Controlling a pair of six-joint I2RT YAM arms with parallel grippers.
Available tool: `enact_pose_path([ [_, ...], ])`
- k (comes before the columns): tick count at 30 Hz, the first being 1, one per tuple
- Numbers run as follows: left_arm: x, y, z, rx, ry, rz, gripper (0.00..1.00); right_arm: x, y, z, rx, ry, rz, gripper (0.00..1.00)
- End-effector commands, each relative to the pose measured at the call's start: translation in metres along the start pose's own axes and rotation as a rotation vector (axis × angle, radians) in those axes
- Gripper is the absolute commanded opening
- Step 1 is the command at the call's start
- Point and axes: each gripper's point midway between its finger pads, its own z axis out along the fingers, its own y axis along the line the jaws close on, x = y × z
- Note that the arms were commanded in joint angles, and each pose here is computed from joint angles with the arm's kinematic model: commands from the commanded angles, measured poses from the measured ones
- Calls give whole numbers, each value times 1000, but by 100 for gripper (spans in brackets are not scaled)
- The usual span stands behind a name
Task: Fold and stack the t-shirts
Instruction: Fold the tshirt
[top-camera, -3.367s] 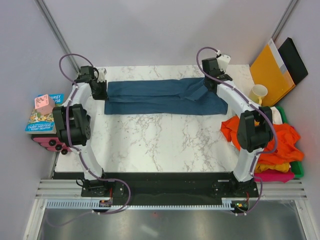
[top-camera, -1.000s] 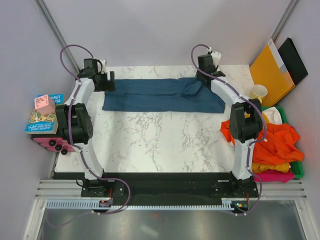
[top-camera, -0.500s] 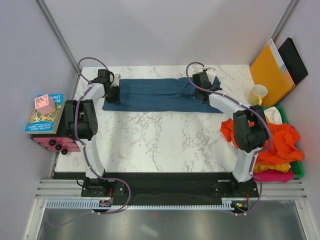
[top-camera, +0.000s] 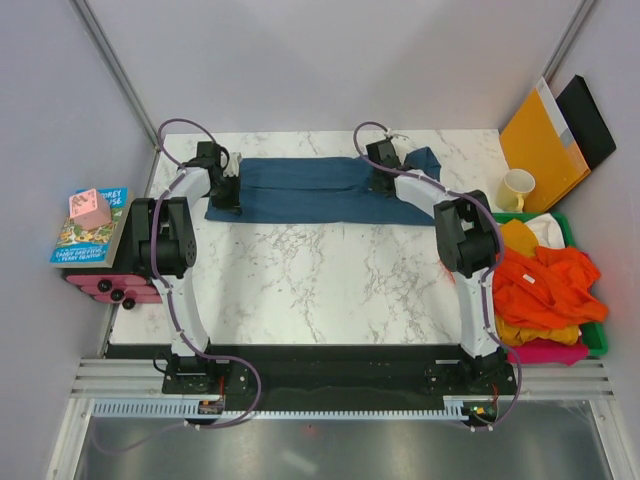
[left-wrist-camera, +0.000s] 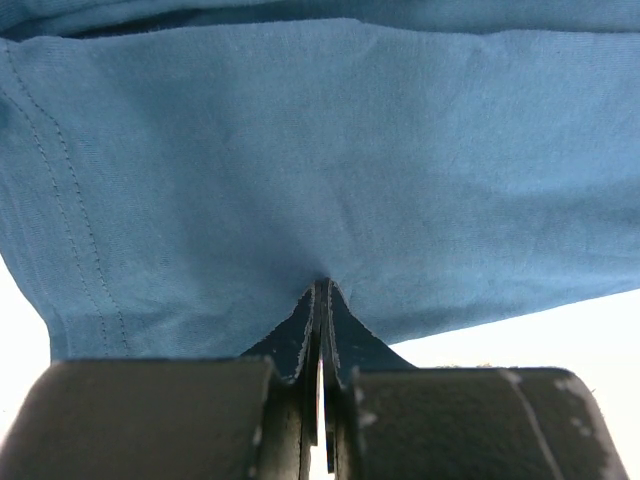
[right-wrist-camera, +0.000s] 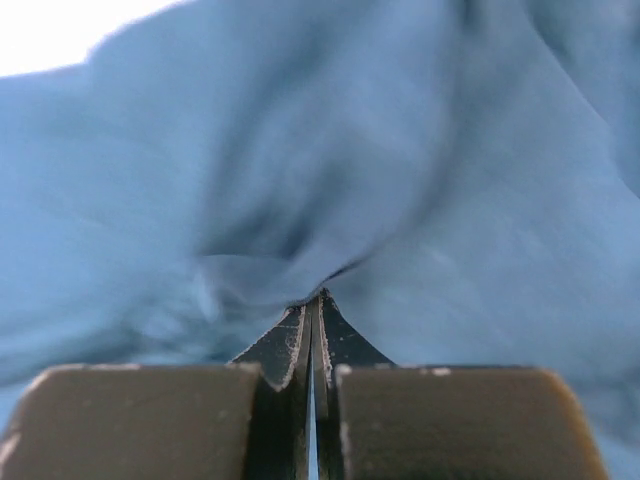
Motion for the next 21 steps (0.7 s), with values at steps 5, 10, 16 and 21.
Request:
enact_pose_path([
  [5,-7,1,-2,-1,-10,7,7,-48,79,22,-123,-98,13,10],
  [10,-8,2,0,-4,-11,18,21,-46,80,34,-106,-81,-6,21],
  [16,-42,-12,-33,38,-157,36,55,-99,82,-70,-206,-275,49,29],
  [21,-68,-16,-47,54,-234,45,61,-87,78,-120,-221,-279,49,34],
])
